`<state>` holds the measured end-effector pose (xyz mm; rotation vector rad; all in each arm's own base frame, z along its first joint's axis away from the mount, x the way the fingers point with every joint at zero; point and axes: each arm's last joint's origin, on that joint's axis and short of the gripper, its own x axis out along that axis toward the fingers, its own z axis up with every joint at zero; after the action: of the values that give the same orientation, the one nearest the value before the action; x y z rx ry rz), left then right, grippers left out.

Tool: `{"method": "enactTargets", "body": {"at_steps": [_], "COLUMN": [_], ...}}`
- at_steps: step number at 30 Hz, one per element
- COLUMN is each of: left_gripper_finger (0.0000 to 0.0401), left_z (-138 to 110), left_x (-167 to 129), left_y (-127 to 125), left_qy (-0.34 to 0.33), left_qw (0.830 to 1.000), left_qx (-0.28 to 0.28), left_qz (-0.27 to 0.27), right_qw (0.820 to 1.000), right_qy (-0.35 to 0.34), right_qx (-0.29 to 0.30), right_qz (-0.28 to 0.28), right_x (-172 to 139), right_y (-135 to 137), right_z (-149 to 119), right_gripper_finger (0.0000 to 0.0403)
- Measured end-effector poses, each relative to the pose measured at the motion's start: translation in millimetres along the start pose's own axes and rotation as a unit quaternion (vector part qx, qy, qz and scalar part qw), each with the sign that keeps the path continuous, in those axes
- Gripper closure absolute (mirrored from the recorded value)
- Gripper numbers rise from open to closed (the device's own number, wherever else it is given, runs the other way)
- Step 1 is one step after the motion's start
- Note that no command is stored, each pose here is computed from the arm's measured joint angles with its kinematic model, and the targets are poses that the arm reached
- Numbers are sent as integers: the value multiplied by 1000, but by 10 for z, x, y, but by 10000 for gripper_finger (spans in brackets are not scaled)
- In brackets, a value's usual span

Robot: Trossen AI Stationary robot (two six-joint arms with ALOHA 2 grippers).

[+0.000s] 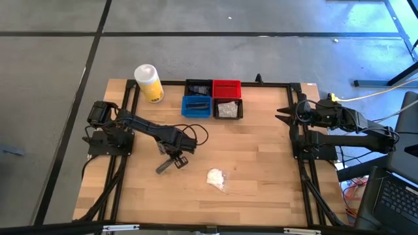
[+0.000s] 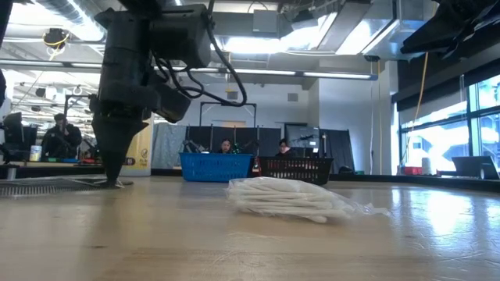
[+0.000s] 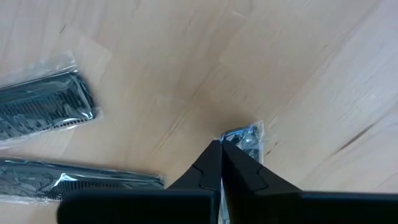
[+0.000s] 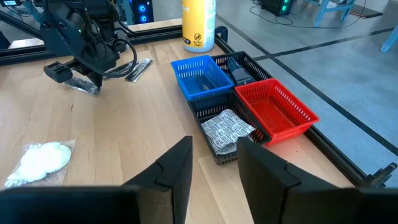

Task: Pick & Place Travel size toiletries
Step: Put the bottom comb into the blue bin

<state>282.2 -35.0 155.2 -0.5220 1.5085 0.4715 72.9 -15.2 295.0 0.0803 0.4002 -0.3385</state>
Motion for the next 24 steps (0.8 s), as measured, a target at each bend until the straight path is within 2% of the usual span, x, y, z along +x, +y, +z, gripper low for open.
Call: {"method": "enactTargets", "body": {"at_steps": [14,24], "left_gripper_finger": [399,399], "left_z": [18,96], "left_x": [-31,-317], "left_y": [37,230], "left_qy": [0,-46], "left_qw": [1000,998], "left_qx": [8,-3], "left_qz": [0,-30], "right_qw": [1000,1000], "right_qy": [0,0], "right_qx": [0,0], "right_qz": [0,0], "right_x": [0,0], "right_y": [0,0], "right_z": [0,0], "right_gripper_finger": [297,307]}}
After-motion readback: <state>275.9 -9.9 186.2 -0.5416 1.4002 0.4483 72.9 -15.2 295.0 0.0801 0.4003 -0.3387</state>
